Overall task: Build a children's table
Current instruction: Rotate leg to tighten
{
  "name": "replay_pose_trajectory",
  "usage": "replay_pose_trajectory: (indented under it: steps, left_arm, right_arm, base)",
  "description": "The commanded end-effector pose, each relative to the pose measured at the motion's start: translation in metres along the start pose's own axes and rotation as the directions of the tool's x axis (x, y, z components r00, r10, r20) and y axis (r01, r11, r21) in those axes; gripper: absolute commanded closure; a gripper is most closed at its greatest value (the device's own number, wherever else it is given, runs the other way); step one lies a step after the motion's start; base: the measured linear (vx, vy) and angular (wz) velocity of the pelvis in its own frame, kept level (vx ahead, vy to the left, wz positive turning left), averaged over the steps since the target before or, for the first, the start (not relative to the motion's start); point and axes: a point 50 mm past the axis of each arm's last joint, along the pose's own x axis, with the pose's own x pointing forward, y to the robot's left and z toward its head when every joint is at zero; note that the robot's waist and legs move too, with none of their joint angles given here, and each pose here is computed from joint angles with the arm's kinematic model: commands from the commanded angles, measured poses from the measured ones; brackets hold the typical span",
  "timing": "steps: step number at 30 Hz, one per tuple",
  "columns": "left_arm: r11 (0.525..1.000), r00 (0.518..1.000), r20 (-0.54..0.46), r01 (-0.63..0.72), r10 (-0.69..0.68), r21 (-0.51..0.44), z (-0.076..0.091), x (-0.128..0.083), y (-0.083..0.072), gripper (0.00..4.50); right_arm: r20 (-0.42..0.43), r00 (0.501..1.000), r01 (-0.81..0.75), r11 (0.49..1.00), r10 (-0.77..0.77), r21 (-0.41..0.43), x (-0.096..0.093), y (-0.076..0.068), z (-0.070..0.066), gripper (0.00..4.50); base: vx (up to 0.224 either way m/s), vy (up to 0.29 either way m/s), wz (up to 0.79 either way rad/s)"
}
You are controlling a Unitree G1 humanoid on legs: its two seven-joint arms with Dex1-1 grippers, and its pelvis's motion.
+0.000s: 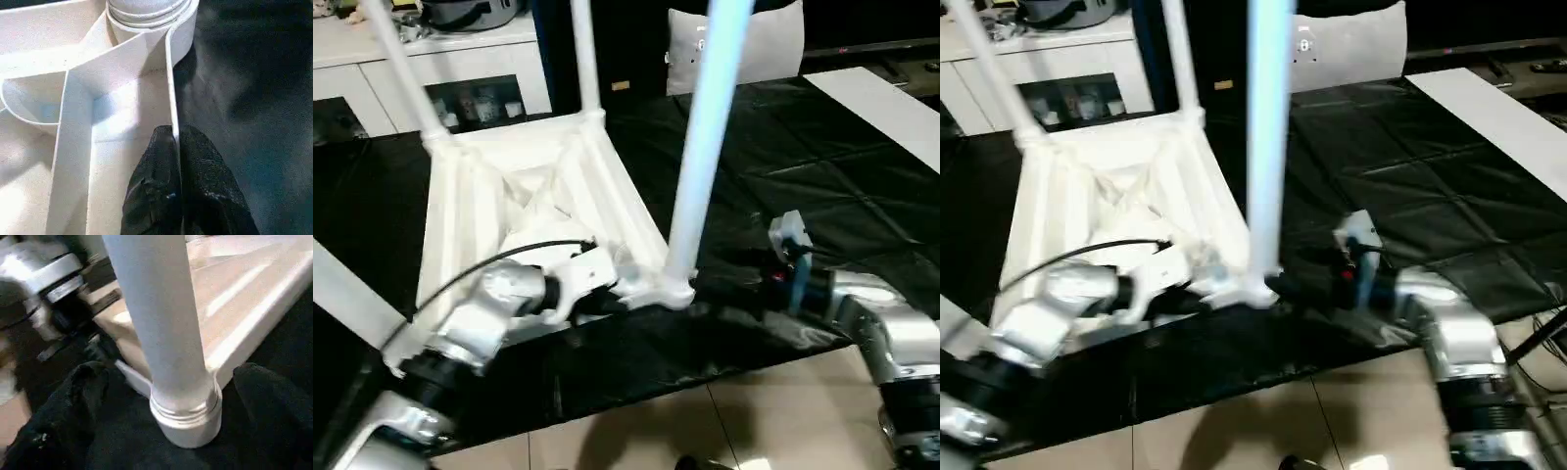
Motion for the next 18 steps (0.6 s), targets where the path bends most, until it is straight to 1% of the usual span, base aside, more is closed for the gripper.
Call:
replay_pose_trajectory:
  steps: [1, 2, 6, 7, 8, 10, 11, 14, 15, 17, 18]
  left_arm:
    - [0.987, 0.992, -0.01, 0.129, -0.129, 0.092, 0.006, 0.003, -0.008, 4.5]
    - [0.973, 0.981, -0.04, 0.196, -0.192, 0.119, 0.003, 0.0, -0.011, 4.5]
    - [0.958, 0.968, -0.067, 0.25, -0.243, 0.143, 0.002, -0.002, -0.011, 4.5]
    - [0.952, 0.964, -0.073, 0.266, -0.257, 0.152, 0.003, -0.002, -0.011, 4.5]
    - [0.94, 0.954, -0.091, 0.297, -0.285, 0.17, 0.003, -0.003, -0.011, 4.5]
    - [0.931, 0.948, -0.103, 0.315, -0.301, 0.185, 0.004, -0.002, -0.009, 4.5]
    - [0.93, 0.948, -0.104, 0.317, -0.302, 0.188, 0.004, -0.002, -0.008, 4.5]
    - [0.923, 0.945, -0.108, 0.326, -0.31, 0.204, 0.006, -0.001, -0.006, 4.5]
    - [0.923, 0.944, -0.107, 0.327, -0.311, 0.205, 0.007, 0.0, -0.005, 4.5]
    - [0.919, 0.943, -0.105, 0.332, -0.316, 0.211, 0.008, 0.001, -0.004, 4.5]
    - [0.918, 0.942, -0.104, 0.334, -0.318, 0.213, 0.008, 0.001, -0.004, 4.5]
  right_arm:
    - [-0.024, 0.998, -0.055, 0.998, 0.054, -0.044, 0.002, 0.002, 0.007, 0.05]
    - [-0.069, 0.996, -0.068, 0.995, 0.064, -0.07, 0.002, -0.001, 0.006, 0.05]
    - [-0.1, 0.991, -0.097, 0.992, 0.09, -0.075, 0.003, -0.003, 0.006, 0.05]
    - [-0.112, 0.987, -0.122, 0.99, 0.113, -0.078, 0.004, -0.002, 0.006, 0.2]
    - [-0.145, 0.974, -0.186, 0.979, 0.172, -0.083, 0.005, 0.0, 0.005, 0.31]
    - [-0.177, 0.961, -0.232, 0.968, 0.213, -0.092, 0.007, 0.001, 0.004, 0.39]
    - [-0.183, 0.959, -0.238, 0.967, 0.218, -0.095, 0.007, 0.001, 0.004, 0.42]
    - [-0.196, 0.946, -0.283, 0.954, 0.26, -0.099, 0.012, 0.003, 0.005, 0.78]
    - [-0.199, 0.942, -0.295, 0.95, 0.27, -0.103, 0.013, 0.004, 0.005, 0.78]
    - [-0.204, 0.934, -0.32, 0.941, 0.294, -0.107, 0.016, 0.004, 0.005, 0.99]
    - [-0.204, 0.931, -0.328, 0.939, 0.302, -0.105, 0.018, 0.004, 0.005, 0.99]
  base:
    - [0.0, 0.0, 0.0]
    - [0.0, 0.0, 0.0]
    - [0.0, 0.0, 0.0]
    - [0.0, 0.0, 0.0]
    - [0.0, 0.0, 0.0]
    - [0.0, 0.0, 0.0]
    - [0.0, 0.0, 0.0]
    - [0.0, 0.0, 0.0]
    - [0.0, 0.0, 0.0]
    - [0.0, 0.0, 0.0]
    - [0.0, 0.0, 0.0]
